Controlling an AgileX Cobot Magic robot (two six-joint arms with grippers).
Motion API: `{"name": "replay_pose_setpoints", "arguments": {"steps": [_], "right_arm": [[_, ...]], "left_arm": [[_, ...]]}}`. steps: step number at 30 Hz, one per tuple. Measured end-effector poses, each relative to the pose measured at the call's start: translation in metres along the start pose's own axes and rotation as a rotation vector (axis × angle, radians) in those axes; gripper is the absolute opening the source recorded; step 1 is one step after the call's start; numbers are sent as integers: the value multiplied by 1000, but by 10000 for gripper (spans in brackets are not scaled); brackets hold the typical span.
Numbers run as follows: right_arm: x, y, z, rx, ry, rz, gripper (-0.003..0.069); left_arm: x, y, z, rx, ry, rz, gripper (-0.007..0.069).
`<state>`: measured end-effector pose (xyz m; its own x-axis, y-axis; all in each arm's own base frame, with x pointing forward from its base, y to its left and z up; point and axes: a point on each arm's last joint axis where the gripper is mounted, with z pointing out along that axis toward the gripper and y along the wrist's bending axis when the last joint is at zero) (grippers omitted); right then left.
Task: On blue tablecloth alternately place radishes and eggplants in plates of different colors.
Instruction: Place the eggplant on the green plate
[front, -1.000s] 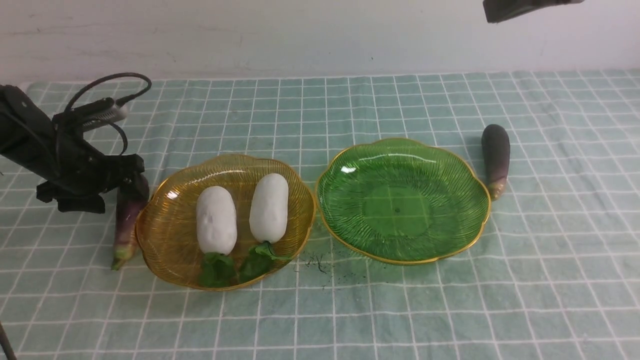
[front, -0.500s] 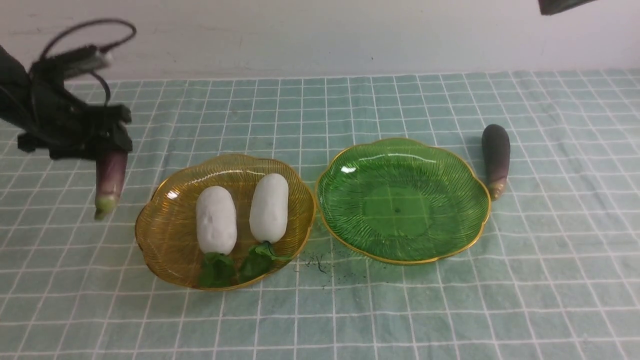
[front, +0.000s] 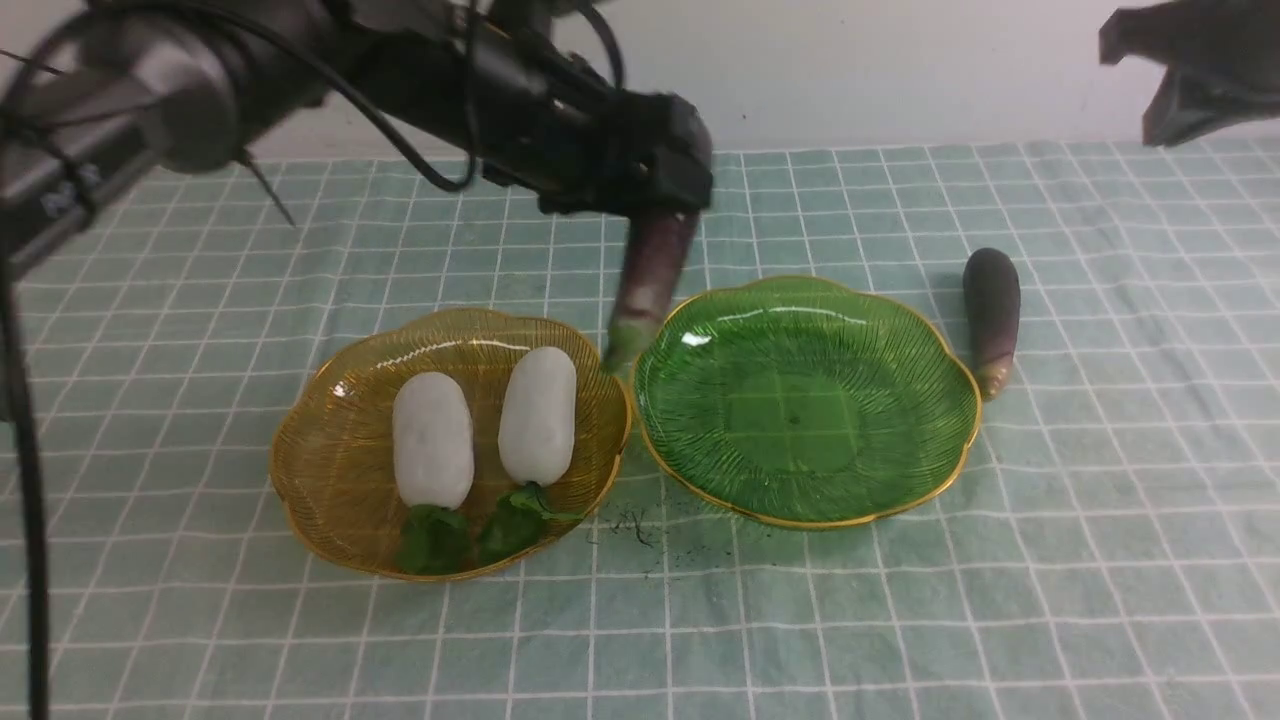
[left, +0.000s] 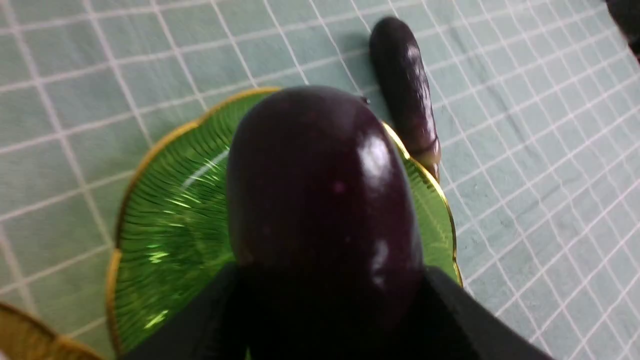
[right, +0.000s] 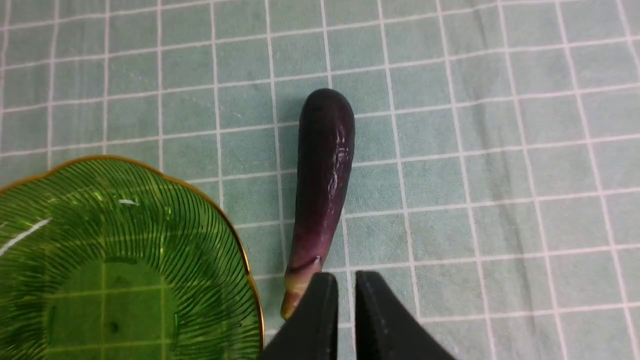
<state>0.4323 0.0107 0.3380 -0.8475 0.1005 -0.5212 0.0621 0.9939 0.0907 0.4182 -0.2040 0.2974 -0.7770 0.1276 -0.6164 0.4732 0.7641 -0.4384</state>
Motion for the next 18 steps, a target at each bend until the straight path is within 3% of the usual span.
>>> {"name": "replay_pose_setpoints", "arguments": {"steps": [4,9,14,16,18], "right_arm": [[2,1,49,-26,44,20,196],[8,-1,102,-33,82,37,407],[18,-1,133,-44,134,52,532],[22,-1,146,-50,149,50,550],[23,-1,151,-53,156,51,552]], "left_arm": [[16,-6,41,-7,54,5,371],[30,4,71,-23,98,-17,385],[35,10,80,-30,121,-23,566],[36,10,80,-28,124,-24,634],[36,9,80,-26,130,-25,657]]}}
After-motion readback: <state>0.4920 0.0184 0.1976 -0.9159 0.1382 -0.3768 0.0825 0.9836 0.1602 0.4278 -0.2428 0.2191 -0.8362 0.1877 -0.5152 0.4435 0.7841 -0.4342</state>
